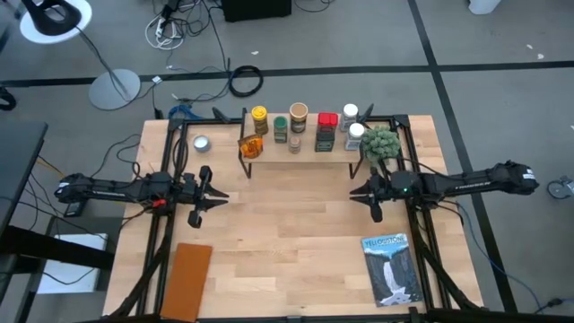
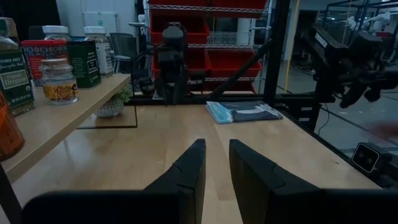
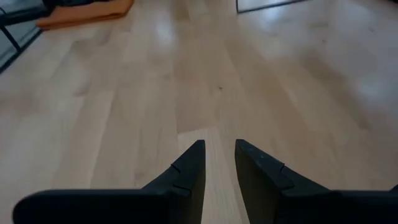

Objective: Shelf spices
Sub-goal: Return to Home Position

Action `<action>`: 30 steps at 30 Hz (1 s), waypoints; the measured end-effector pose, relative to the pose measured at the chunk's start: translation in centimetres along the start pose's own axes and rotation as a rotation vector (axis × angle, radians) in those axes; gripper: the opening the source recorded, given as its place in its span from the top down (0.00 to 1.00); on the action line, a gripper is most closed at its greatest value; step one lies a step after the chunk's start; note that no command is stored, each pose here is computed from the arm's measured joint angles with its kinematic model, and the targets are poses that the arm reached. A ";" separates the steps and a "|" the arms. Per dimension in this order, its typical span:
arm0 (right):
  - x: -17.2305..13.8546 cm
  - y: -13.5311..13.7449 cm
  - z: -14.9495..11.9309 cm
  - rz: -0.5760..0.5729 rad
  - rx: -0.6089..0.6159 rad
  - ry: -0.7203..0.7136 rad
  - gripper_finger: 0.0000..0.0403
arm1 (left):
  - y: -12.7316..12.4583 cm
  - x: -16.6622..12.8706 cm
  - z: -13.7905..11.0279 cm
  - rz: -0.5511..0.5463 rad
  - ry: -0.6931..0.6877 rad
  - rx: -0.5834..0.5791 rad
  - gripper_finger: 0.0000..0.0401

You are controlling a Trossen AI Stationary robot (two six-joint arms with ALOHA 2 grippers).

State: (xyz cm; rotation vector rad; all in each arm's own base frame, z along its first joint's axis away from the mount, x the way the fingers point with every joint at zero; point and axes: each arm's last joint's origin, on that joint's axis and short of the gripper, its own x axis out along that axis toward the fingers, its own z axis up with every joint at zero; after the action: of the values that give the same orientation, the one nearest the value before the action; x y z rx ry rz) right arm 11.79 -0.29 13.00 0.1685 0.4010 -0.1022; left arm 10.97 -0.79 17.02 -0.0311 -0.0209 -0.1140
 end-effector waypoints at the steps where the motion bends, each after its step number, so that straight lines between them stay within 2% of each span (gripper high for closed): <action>1: 0.1 0.0 -0.1 -0.001 -0.001 0.008 0.78 | 0.0 0.0 0.0 0.000 0.000 0.000 0.81; 30: 0.3 0.0 -0.2 -0.004 0.000 0.030 0.78 | 0.0 0.0 0.0 0.000 -0.001 0.000 0.81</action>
State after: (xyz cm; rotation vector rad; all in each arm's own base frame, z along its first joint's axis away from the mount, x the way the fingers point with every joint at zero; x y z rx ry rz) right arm 12.01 -0.29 12.66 0.1690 0.4318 -0.1038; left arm 10.97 -0.79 17.03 -0.0311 -0.0217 -0.1140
